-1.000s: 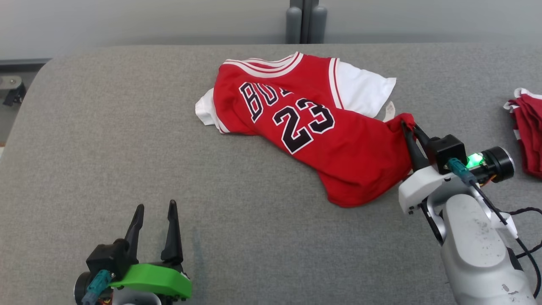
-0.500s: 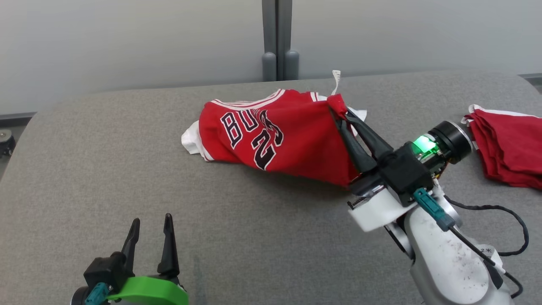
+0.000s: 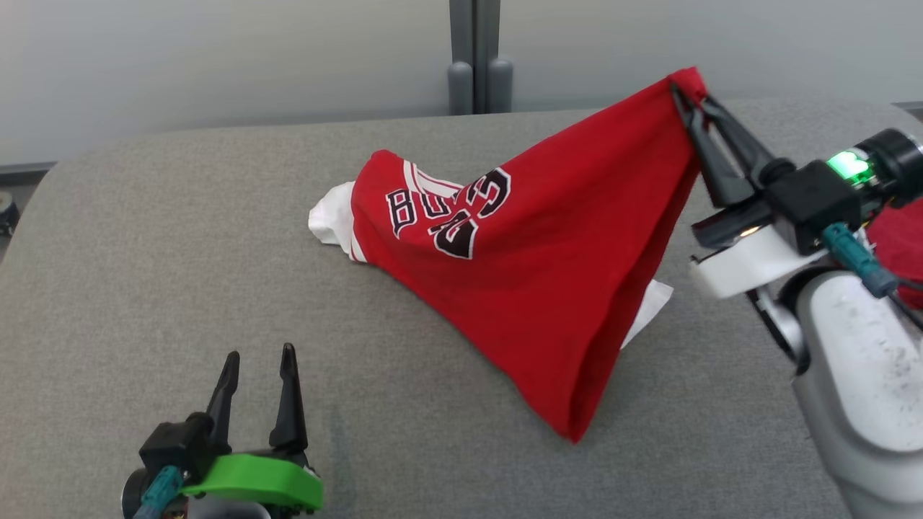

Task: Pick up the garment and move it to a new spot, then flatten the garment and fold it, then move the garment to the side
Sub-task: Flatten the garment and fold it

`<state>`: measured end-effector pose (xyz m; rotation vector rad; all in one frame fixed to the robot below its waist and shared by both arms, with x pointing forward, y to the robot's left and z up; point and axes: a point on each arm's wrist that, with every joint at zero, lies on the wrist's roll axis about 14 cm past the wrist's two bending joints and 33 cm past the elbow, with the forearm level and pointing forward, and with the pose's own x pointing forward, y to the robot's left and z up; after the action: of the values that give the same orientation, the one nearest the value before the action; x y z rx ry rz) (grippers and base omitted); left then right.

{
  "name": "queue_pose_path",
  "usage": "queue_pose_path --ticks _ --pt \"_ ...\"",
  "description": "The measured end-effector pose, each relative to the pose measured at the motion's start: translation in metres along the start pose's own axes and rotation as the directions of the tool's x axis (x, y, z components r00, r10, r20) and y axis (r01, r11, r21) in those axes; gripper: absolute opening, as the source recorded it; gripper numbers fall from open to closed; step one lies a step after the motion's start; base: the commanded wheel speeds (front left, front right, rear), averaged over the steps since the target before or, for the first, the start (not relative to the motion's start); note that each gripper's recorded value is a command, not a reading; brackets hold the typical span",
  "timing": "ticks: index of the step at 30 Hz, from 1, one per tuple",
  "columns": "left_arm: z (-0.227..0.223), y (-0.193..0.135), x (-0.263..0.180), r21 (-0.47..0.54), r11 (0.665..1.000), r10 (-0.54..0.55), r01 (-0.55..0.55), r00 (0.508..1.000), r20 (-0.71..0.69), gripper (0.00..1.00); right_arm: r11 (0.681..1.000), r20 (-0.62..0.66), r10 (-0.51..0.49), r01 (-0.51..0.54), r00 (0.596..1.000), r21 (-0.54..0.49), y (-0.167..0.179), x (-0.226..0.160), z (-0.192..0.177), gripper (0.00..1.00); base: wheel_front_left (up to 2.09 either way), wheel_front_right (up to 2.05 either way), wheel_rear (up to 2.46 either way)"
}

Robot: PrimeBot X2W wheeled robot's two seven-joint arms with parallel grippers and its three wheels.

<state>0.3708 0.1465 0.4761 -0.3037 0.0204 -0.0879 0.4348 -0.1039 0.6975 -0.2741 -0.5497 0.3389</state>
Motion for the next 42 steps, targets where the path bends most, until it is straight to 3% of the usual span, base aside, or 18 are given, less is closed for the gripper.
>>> queue_pose_path --ticks 4,9,13,20,25,26,27,28,35,42 --pt "0.0 0.001 0.01 0.0 1.0 0.001 -0.001 1.0 0.0 1.0 0.997 -0.129 -0.033 0.025 0.991 -0.069 -0.037 0.009 -0.048 0.0 0.0 0.0 0.0" --pt "-0.004 0.002 0.023 0.0 1.0 -0.007 0.007 1.0 -0.01 1.0 0.984 -0.317 -0.067 0.01 0.946 -0.176 -0.082 0.015 -0.123 0.0 0.0 0.0 0.0" --pt "-0.009 0.002 0.034 -0.003 1.0 -0.015 0.015 1.0 -0.02 1.0 0.974 -0.394 -0.093 0.001 0.914 -0.228 -0.109 0.025 -0.165 0.0 0.0 0.0 0.0" --pt "-0.018 0.011 0.048 -0.002 1.0 -0.004 0.004 0.999 -0.043 1.0 0.956 -0.418 -0.093 -0.036 0.903 -0.291 -0.125 0.069 -0.205 0.0 0.0 0.0 0.0" --pt "-0.028 0.02 0.051 -0.001 1.0 0.017 -0.017 0.997 -0.07 1.0 0.949 -0.444 -0.064 -0.084 0.894 -0.305 -0.113 0.092 -0.234 0.02 0.0 0.0 0.0" --pt "-0.029 0.022 0.051 0.002 1.0 0.024 -0.024 0.997 -0.074 1.0 0.953 -0.455 -0.061 -0.084 0.888 -0.292 -0.109 0.094 -0.243 0.28 0.0 0.0 0.0" --pt "-0.031 0.024 0.051 0.004 1.0 0.031 -0.03 0.996 -0.079 1.0 0.956 -0.465 -0.059 -0.084 0.883 -0.28 -0.105 0.094 -0.25 0.48 0.0 0.0 0.0" --pt "-0.034 0.027 0.051 0.005 0.999 0.037 -0.037 0.996 -0.086 1.0 0.96 -0.479 -0.055 -0.085 0.876 -0.267 -0.101 0.094 -0.259 1.0 0.0 0.0 0.0" --pt "-0.041 0.033 0.053 0.008 0.998 0.059 -0.059 0.993 -0.102 1.0 0.978 -0.523 -0.034 -0.08 0.852 -0.194 -0.075 0.081 -0.289 1.0 0.0 0.0 0.0" --pt "-0.036 0.028 0.059 0.011 0.999 0.041 -0.04 0.996 -0.083 1.0 0.989 -0.478 -0.057 -0.016 0.877 -0.147 -0.071 0.061 -0.268 1.0 0.0 0.0 0.0"
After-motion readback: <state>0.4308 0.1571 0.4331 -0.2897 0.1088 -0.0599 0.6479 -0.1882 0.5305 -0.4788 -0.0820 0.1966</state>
